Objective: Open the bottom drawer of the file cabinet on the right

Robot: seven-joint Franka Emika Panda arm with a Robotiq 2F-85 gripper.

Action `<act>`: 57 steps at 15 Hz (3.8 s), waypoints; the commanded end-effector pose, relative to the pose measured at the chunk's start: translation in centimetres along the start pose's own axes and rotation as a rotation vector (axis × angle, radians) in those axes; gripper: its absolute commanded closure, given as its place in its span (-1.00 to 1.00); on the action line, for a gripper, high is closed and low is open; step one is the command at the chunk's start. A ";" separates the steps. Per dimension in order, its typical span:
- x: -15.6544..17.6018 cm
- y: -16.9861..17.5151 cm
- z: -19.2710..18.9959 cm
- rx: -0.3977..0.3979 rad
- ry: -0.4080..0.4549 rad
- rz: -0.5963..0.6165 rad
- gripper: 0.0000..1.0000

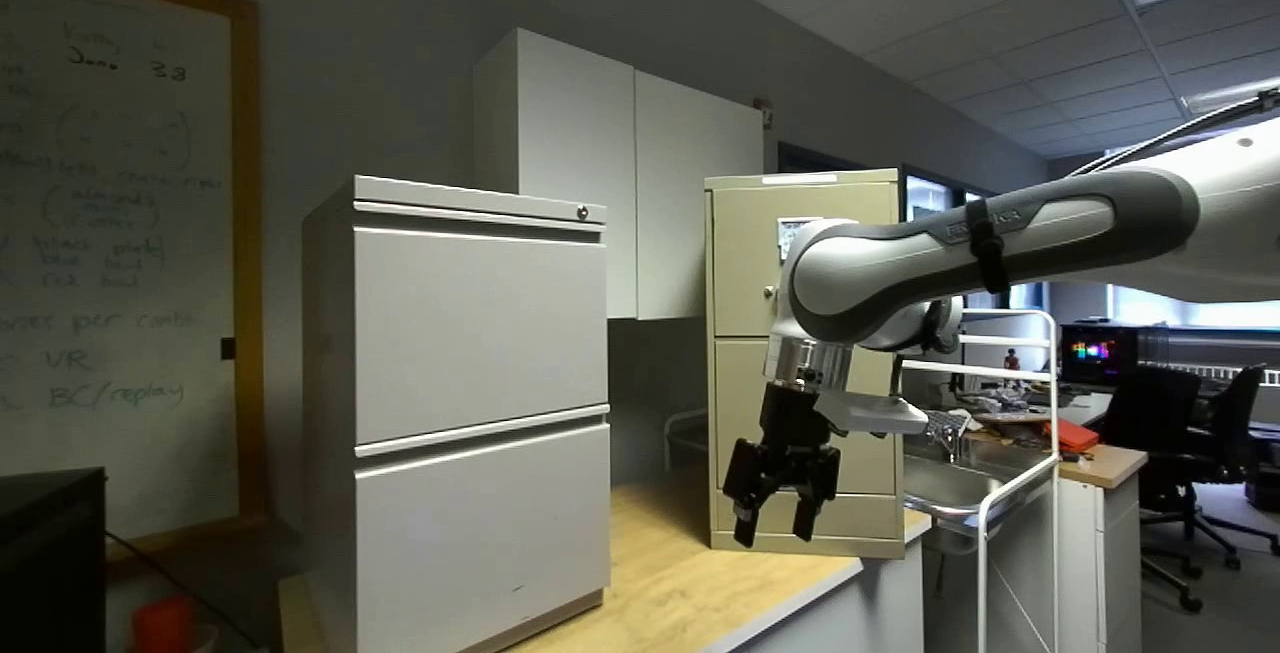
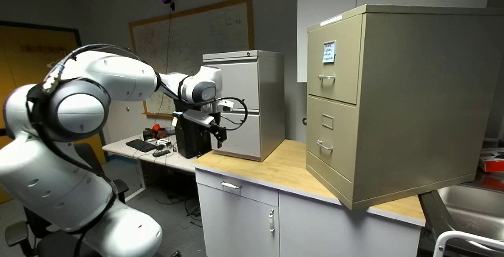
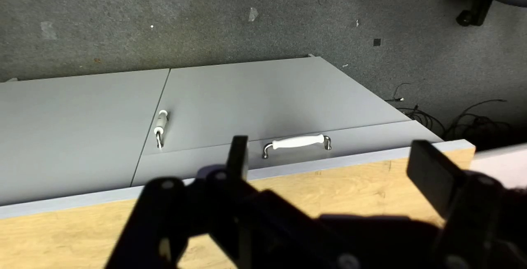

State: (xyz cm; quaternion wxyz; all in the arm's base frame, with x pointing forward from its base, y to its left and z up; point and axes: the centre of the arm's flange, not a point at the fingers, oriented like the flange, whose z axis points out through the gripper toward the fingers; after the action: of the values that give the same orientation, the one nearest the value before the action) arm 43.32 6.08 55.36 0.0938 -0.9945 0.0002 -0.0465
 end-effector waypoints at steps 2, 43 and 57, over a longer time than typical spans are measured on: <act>0.1 0.0 0.1 -0.008 -0.010 0.003 -1.00; 18.5 36.2 -1.9 0.648 0.529 1.122 -1.00; 18.4 42.0 3.9 0.648 0.519 1.301 -1.00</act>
State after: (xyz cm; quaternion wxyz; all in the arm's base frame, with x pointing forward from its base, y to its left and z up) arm 61.27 -33.82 45.33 0.3776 -0.6946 0.5762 -0.2073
